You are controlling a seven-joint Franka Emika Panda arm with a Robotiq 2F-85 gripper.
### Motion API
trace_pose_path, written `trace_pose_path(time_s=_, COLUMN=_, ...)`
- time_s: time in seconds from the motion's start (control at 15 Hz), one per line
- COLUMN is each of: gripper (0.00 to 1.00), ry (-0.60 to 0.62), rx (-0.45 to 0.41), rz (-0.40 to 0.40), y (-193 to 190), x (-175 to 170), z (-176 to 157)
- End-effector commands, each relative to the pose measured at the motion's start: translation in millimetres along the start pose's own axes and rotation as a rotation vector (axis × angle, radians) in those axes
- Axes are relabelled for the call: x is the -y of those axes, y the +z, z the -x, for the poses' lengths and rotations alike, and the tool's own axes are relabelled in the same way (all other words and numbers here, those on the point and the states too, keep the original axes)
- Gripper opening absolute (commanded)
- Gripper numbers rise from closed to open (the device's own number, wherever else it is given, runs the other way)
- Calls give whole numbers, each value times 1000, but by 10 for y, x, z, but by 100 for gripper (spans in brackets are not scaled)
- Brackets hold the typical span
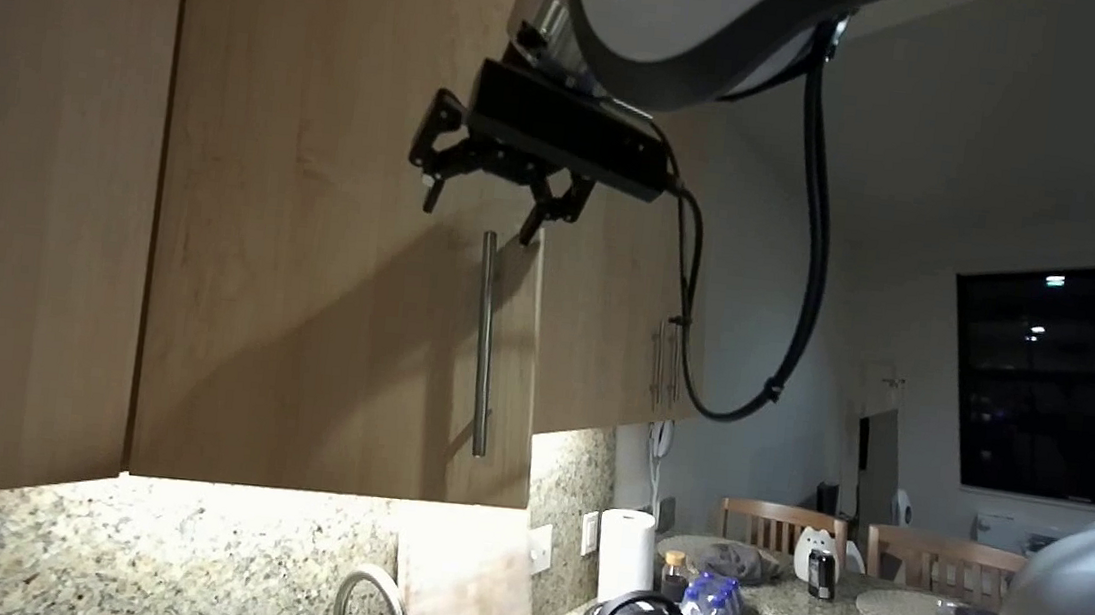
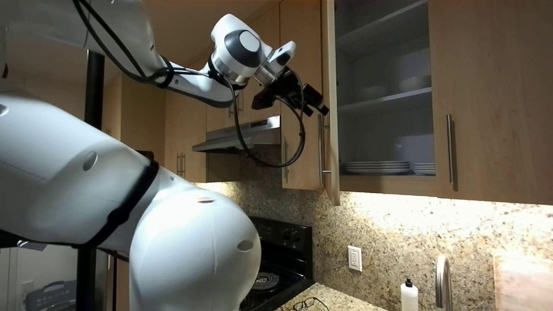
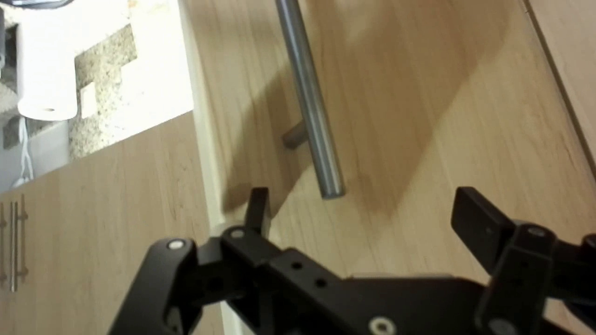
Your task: Open the cupboard door
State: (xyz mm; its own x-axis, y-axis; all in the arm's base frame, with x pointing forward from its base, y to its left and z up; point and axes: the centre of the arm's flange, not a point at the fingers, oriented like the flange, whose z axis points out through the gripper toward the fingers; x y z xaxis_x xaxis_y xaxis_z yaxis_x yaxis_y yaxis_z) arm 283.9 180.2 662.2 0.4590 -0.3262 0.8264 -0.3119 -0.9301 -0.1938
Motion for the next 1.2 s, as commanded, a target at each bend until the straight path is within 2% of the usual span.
trace_pose_path(time_s=0.0, gripper=100, ry=-193, rx=-26, rz=-6, y=-131, x=-170, z=-221)
trace_pose_path(time_s=0.2, gripper=100, ry=-270, rx=-39, rz=-26, y=-229, x=-299, z=-271)
trace_pose_path(time_s=0.4, gripper=100, ry=-273, rx=-70, rz=-52, y=-330, x=-454, z=-340)
trace_pose_path(time_s=0.93, gripper=100, ry=-62, rx=-144, rz=-128, y=-414, x=-1145, z=-536)
trace_pose_path(time_s=1.13, gripper=100, ry=26, rx=-138, rz=-195, y=-364, x=-1596, z=-604)
